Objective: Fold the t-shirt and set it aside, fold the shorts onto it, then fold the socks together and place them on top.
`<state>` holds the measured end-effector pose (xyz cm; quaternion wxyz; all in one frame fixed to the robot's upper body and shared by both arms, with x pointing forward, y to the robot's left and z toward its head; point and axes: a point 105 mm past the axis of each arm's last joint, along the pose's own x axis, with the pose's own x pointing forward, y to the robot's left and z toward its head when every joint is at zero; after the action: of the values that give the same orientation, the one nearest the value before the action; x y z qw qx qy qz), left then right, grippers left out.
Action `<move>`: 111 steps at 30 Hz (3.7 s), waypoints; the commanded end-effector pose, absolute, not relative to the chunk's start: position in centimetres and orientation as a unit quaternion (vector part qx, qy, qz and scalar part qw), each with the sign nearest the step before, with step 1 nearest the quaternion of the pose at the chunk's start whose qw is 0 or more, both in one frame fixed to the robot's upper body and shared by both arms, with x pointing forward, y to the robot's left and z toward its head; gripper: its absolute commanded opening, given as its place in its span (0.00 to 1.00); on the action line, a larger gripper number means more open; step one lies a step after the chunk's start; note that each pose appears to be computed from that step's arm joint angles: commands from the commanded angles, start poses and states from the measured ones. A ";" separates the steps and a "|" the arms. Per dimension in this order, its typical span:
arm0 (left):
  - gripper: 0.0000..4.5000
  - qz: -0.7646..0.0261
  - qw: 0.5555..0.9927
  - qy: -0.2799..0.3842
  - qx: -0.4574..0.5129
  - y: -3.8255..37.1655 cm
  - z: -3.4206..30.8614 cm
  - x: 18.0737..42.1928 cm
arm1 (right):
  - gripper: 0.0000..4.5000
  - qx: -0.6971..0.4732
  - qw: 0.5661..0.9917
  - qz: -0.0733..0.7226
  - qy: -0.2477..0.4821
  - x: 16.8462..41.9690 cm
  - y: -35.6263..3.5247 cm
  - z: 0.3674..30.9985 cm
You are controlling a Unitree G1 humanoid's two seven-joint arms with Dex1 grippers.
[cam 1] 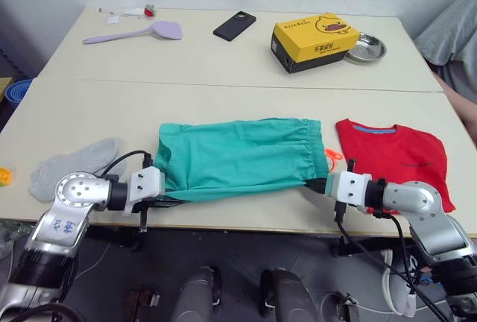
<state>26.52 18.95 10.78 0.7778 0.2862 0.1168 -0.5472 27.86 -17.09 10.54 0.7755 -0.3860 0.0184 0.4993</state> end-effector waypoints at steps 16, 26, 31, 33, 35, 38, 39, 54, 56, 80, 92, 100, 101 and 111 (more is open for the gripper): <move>0.45 -0.550 0.827 0.048 0.105 20.0 18.1 24.2 | 0.56 -0.079 0.823 0.562 0.017 23.7 -15.2 16.1; 0.04 -0.591 0.797 0.044 0.114 14.7 17.4 25.5 | 0.12 -0.087 0.857 0.507 -0.025 28.5 -6.9 16.5; 0.00 -0.524 0.841 0.042 0.125 11.8 13.5 30.3 | 0.01 -0.161 0.881 0.443 -0.037 31.3 -5.6 14.1; 0.00 -0.489 0.857 0.054 0.154 11.9 12.0 31.7 | 0.01 -0.177 0.892 0.414 -0.044 32.2 -5.8 13.6; 0.00 -0.447 0.883 0.056 0.130 12.3 11.3 33.0 | 0.01 -0.191 0.903 0.383 -0.049 33.0 -6.6 13.2; 0.00 -0.401 0.905 0.073 0.119 13.2 10.1 33.7 | 0.01 -0.186 0.922 0.334 -0.061 33.9 -8.3 13.4; 0.00 -0.388 0.910 0.080 0.119 13.7 9.6 33.7 | 0.01 -0.186 0.929 0.314 -0.067 34.2 -9.1 13.5; 0.00 -0.329 0.944 -0.009 0.003 17.5 12.7 34.2 | 0.01 -0.166 0.968 0.158 -0.103 36.3 -18.6 14.7; 0.00 -0.367 0.929 -0.039 -0.016 17.1 14.8 33.6 | 0.01 -0.130 0.959 0.202 -0.152 35.7 -16.6 16.8; 0.00 -0.388 0.919 -0.061 0.016 15.3 13.7 35.1 | 0.14 0.047 0.946 0.286 -0.145 31.6 -14.1 17.5; 0.00 -0.571 0.808 -0.089 0.110 10.0 15.1 32.6 | 0.99 0.254 0.945 0.161 0.128 25.3 -19.6 13.2; 0.00 -0.597 0.785 -0.075 0.148 7.9 13.6 33.2 | 0.99 0.361 0.890 0.134 0.242 23.0 -16.8 10.2; 0.00 -0.598 0.784 -0.073 0.151 7.7 13.5 33.3 | 0.99 0.375 0.887 0.129 0.236 23.5 -16.5 10.3; 0.00 -0.577 0.800 -0.031 0.162 7.7 10.6 34.9 | 0.99 0.442 0.866 0.081 0.220 28.2 -14.5 8.9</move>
<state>34.83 8.16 10.29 0.8030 0.1549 -0.0211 -0.5750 27.96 -14.79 11.12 0.8659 0.4512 0.1870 0.1081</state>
